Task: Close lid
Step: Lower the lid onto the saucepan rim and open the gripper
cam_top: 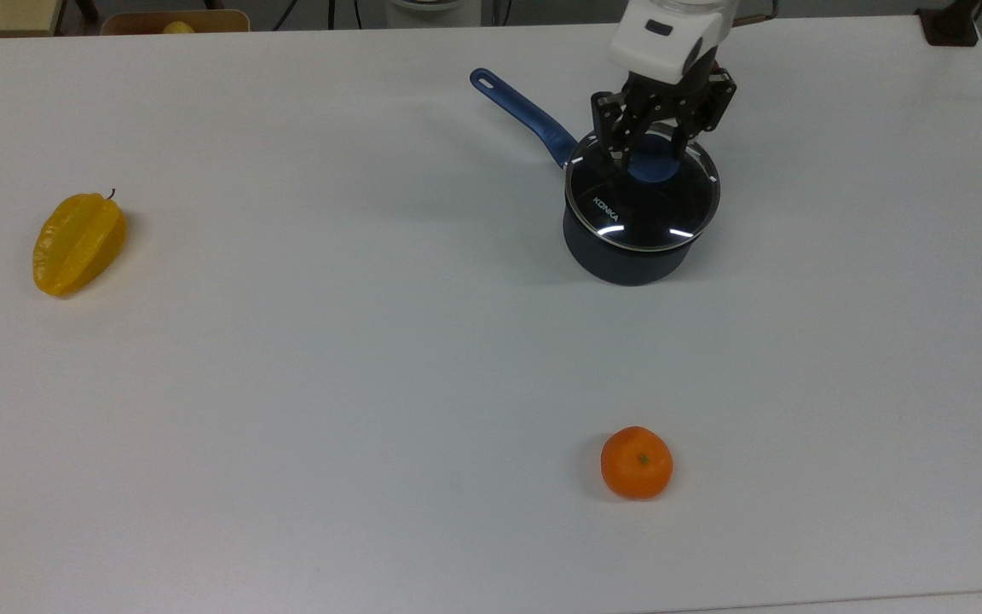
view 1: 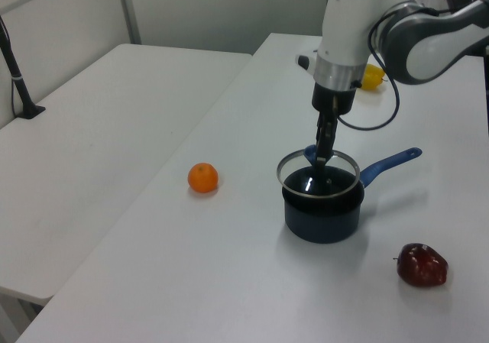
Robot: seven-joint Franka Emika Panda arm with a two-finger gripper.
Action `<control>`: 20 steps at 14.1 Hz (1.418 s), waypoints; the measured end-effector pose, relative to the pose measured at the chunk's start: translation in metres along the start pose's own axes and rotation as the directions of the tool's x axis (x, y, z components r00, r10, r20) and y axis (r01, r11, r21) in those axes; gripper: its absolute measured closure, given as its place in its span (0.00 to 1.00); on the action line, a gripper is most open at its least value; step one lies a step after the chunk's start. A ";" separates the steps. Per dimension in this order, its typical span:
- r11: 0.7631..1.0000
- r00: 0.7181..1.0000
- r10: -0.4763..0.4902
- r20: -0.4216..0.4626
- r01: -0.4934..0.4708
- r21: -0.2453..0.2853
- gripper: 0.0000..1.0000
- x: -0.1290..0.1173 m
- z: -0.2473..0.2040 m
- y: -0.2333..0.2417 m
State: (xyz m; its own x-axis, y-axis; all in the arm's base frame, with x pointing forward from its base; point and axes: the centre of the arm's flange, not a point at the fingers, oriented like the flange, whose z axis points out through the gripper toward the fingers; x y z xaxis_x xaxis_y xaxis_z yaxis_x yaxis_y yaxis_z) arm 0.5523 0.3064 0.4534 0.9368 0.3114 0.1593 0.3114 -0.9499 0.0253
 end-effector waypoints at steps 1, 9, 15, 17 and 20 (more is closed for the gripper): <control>1.000 1.000 -0.004 0.005 0.004 -0.016 0.39 -0.001 0.005 -0.006; 0.999 1.000 0.005 0.000 -0.005 -0.039 0.39 0.001 0.022 -0.014; 0.999 1.000 0.020 0.009 -0.019 -0.041 0.39 -0.002 0.026 -0.013; 0.999 1.000 0.016 0.011 -0.016 -0.040 0.39 -0.003 0.026 -0.016; 0.999 0.999 0.028 0.017 -0.028 -0.040 0.39 -0.007 0.028 -0.019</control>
State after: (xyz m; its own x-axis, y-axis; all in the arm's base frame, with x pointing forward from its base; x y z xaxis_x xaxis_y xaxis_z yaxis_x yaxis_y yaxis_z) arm 0.5444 0.3226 0.4241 0.9478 0.2847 0.1436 0.2788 -0.9585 0.0603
